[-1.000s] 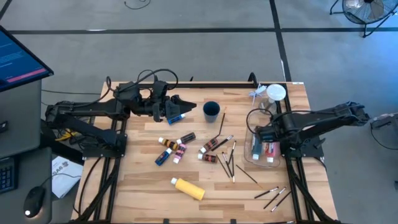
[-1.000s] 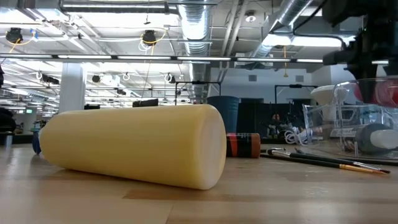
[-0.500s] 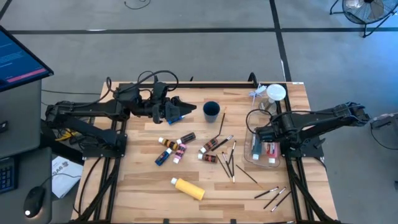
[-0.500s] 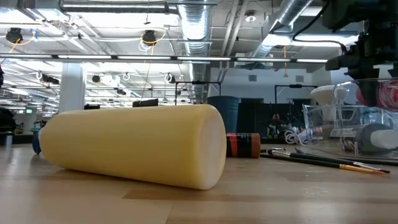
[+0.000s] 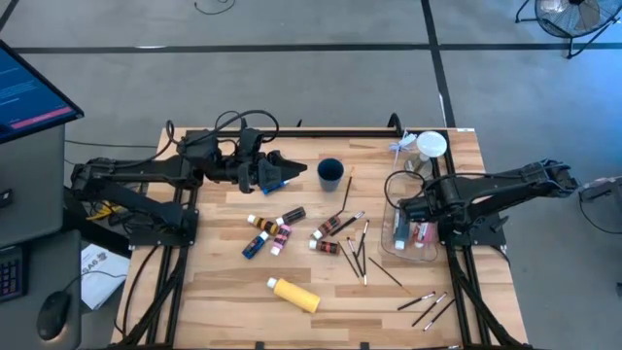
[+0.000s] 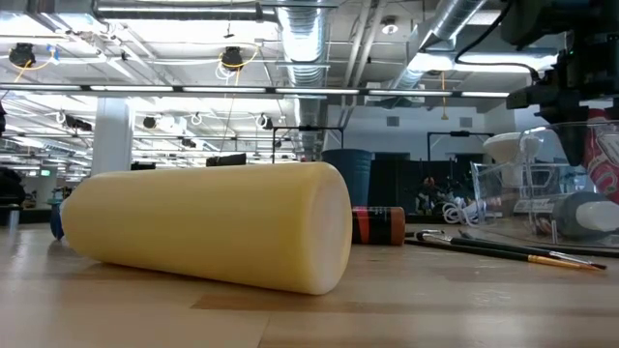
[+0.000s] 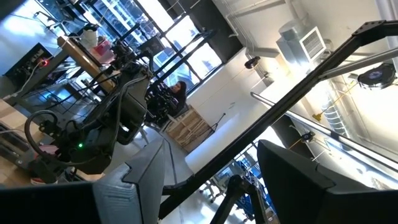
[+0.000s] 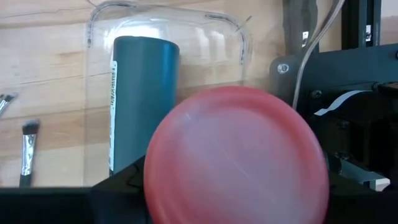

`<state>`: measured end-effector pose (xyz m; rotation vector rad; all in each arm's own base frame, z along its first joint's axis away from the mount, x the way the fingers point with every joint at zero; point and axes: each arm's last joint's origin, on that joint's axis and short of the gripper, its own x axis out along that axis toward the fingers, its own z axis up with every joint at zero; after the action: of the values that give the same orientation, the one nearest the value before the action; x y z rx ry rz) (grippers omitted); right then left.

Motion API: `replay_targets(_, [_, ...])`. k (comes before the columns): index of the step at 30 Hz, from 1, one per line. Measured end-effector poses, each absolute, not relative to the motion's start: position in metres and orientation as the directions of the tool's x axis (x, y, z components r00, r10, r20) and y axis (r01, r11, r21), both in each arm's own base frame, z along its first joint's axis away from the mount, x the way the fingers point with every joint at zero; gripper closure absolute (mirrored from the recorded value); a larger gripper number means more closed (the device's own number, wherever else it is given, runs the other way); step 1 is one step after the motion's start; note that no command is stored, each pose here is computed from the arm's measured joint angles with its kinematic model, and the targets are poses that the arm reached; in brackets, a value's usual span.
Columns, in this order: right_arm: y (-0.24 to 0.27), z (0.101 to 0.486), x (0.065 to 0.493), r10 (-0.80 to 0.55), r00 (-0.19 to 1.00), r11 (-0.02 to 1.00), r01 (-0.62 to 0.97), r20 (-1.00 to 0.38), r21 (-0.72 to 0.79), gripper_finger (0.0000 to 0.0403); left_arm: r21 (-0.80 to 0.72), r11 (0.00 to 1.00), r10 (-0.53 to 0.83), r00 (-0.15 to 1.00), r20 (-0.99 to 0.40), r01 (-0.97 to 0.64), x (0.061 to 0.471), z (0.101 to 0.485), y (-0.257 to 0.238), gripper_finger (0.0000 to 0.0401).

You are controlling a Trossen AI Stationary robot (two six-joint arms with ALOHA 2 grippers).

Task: Pick & Place Paint Supplies
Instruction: Put the large red paint bottle into the transparent bin

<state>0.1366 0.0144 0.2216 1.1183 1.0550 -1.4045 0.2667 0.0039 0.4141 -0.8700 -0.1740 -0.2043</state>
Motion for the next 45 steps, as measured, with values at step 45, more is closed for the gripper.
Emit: replay_targets(45, [0.013,0.168,0.178,-0.139,-0.369,-0.012,0.928,-0.919,-0.371,0.0162,-0.724,0.639,-0.128,0.964,0.234,0.26,0.267,0.414,-0.006,0.0188])
